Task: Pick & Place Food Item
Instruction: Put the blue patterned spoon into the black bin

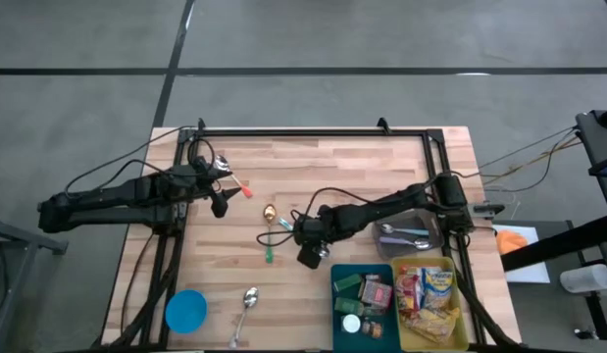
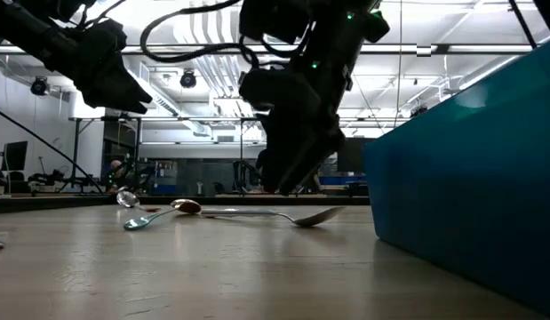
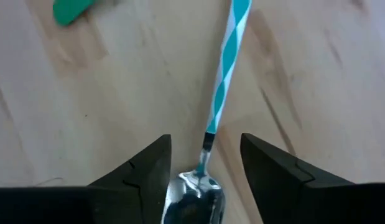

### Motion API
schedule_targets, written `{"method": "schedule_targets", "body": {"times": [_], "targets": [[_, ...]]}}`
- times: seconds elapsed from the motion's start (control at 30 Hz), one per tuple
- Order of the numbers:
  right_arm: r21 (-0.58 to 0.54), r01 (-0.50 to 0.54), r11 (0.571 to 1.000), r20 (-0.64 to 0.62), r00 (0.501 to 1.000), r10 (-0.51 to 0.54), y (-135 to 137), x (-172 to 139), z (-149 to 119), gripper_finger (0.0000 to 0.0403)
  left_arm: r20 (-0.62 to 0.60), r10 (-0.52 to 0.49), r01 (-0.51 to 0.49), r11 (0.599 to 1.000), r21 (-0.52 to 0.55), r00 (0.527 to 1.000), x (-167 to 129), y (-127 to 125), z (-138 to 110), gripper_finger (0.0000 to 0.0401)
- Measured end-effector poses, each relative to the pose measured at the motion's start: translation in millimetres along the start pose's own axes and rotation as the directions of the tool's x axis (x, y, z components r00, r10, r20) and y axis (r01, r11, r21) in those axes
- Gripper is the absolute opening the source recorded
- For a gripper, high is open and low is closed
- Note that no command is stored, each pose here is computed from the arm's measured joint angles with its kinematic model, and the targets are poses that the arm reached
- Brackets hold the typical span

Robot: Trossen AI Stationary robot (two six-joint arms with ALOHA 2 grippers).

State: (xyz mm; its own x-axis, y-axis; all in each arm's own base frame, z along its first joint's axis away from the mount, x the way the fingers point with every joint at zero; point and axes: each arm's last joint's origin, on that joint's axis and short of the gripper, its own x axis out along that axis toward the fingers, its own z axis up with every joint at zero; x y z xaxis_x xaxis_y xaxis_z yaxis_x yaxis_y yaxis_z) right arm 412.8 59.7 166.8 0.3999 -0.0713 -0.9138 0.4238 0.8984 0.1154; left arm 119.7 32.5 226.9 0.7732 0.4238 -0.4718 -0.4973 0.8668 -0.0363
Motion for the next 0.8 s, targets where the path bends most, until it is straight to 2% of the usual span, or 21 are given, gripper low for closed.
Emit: {"method": "schedule_targets", "body": {"times": [0.17,0.8], "targets": [[-0.002,-0.001,1.0,-0.015,1.0,0.001,-2.3,5.2,-0.2,0.0209,-0.001,0.0,0.0,1.0,0.0,1.0,0.0,0.0,0.0,0.0298],[-0.006,0.042,0.999,-0.054,0.998,-0.042,-3.9,31.5,-8.0,0.021,0.0,0.0,0.0,1.0,0.0,1.0,0.0,0.0,0.1,0.0298]]}}
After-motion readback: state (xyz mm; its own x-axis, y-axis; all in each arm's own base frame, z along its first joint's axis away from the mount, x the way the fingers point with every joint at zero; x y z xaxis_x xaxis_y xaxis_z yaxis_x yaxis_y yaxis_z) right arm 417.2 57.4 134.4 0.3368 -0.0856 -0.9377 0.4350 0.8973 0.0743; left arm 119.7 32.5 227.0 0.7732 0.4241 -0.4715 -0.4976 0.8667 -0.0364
